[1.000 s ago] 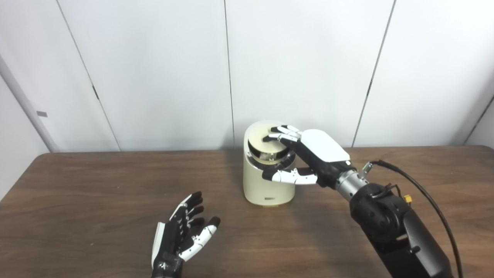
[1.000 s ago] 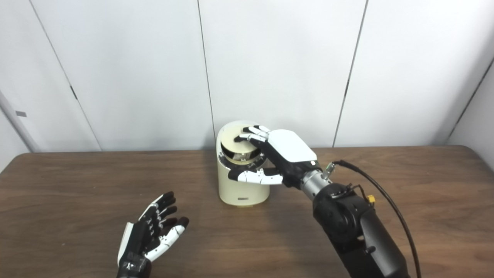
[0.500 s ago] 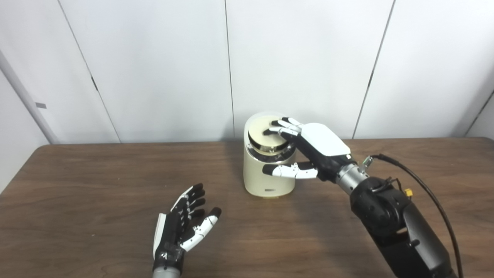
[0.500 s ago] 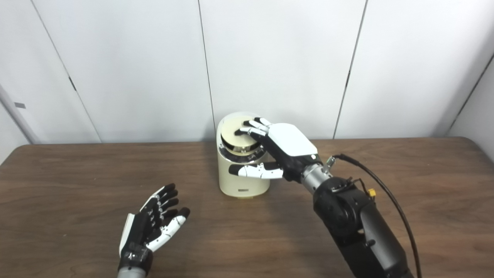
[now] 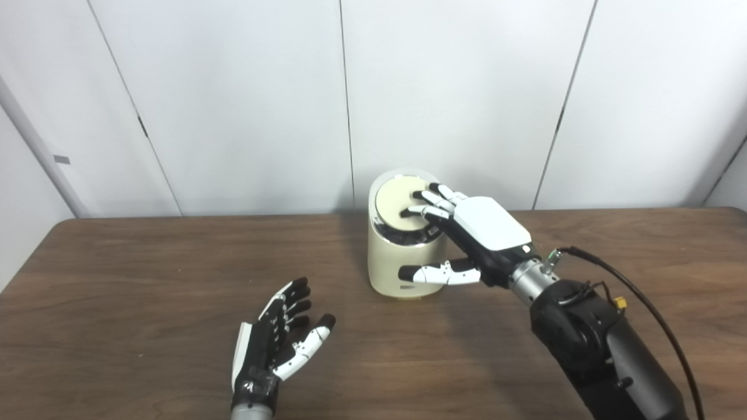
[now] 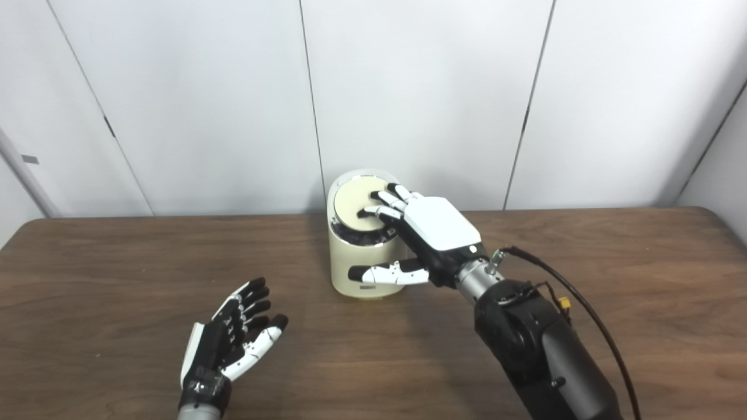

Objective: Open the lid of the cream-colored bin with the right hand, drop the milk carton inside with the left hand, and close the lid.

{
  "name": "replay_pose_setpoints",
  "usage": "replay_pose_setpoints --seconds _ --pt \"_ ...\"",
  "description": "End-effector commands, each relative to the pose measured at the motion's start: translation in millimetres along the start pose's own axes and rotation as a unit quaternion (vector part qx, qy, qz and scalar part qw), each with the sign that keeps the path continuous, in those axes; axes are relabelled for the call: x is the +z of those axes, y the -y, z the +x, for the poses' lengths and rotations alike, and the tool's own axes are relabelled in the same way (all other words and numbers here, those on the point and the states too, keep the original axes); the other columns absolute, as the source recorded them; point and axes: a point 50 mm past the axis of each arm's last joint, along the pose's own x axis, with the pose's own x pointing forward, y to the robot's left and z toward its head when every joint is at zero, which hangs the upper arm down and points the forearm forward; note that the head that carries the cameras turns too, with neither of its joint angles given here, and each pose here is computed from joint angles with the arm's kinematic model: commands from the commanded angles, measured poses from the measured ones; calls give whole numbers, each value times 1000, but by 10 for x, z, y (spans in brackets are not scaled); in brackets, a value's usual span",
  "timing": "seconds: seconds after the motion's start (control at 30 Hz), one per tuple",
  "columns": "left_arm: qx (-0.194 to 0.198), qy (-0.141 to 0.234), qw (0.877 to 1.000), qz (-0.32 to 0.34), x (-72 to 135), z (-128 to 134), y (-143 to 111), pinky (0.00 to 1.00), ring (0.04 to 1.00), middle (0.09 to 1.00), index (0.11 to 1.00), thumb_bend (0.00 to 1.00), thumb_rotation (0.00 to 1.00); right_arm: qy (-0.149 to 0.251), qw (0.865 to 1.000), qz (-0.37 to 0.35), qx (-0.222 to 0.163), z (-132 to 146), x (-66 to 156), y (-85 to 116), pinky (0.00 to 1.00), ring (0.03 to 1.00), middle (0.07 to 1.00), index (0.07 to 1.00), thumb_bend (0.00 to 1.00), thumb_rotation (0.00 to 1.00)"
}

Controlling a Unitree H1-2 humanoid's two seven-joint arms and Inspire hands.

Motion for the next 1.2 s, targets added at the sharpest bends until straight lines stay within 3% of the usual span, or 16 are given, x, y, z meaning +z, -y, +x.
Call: replay_pose_setpoints --seconds 0.0,0.37,0.53,1.17 --pt "3 6 1000 6 43 -7 -6 795 815 847 870 681 298 9 1000 -14 -5 -1 -1 30 933 1000 962 780 563 893" --pt "4 7 1000 2 50 -11 -4 815 833 860 873 677 298 6 1000 -23 8 -14 -6 5 956 1000 980 752 576 930" --pt "4 7 1000 1 53 -8 -6 818 831 860 873 679 307 0 999 -30 28 -24 -1 -10 998 1000 1000 762 583 962" --pt "7 17 1000 -19 68 2 30 789 837 870 891 637 291 -12 994 -58 87 -6 22 -107 1000 1000 1000 738 635 989"
